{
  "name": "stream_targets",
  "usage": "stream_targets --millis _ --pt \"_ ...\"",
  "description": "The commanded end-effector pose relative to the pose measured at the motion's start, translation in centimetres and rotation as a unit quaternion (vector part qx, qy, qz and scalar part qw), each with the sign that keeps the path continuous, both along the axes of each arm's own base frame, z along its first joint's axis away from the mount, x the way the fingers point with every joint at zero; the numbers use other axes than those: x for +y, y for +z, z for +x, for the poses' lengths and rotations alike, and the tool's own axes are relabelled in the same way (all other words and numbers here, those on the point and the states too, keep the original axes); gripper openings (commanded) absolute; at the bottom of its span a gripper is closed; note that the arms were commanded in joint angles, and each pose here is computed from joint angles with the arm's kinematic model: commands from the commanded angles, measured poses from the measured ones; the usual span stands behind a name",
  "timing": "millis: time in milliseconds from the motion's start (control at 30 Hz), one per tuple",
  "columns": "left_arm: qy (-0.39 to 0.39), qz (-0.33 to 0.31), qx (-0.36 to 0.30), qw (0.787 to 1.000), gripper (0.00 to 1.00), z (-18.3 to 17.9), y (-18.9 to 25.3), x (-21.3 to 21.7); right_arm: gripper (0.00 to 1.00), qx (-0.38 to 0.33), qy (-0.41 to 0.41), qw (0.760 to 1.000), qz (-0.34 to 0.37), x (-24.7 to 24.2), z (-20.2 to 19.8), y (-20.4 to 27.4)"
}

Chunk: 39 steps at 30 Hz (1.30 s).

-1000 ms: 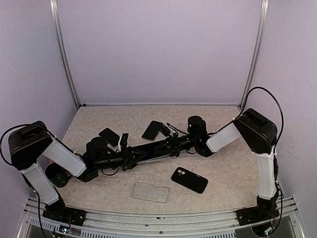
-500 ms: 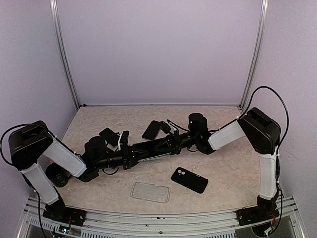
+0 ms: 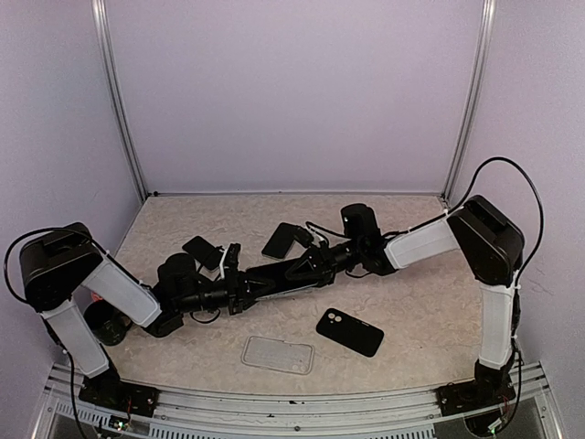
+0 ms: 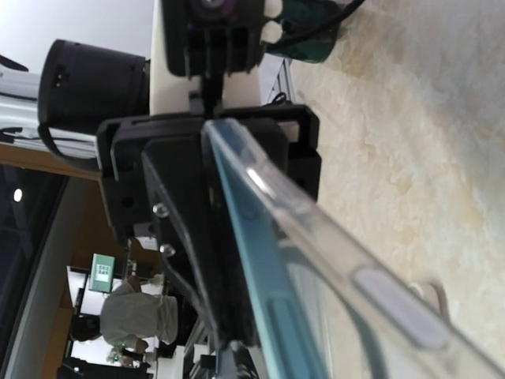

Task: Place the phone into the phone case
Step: Install the phone on the phone case.

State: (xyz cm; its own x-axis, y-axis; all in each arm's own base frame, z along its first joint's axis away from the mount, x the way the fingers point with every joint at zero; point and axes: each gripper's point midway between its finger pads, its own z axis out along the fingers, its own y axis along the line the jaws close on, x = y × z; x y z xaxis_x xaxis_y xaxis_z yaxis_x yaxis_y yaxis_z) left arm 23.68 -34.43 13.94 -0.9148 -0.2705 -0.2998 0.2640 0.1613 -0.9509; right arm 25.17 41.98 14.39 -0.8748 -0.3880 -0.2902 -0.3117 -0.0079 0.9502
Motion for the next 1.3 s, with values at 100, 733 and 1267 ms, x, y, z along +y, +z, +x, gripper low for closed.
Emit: stream_targets --millis 100,733,1267 --pt "-0.006 -0.057 -0.093 0.994 0.05 -0.4 5.4 -0.3 0.36 -0.006 -0.035 0.998 -0.060 -1.3 1.2 -0.7" --pt "-0.002 -0.042 -0.126 0.991 0.00 -0.7 6.9 0.3 0.38 -0.054 -0.074 0.990 -0.104 -5.0 2.5 1.4" --pt "-0.015 -0.048 -0.172 0.984 0.00 -1.4 9.0 0.4 0.38 -0.088 -0.093 0.987 -0.093 -8.1 2.7 4.3"
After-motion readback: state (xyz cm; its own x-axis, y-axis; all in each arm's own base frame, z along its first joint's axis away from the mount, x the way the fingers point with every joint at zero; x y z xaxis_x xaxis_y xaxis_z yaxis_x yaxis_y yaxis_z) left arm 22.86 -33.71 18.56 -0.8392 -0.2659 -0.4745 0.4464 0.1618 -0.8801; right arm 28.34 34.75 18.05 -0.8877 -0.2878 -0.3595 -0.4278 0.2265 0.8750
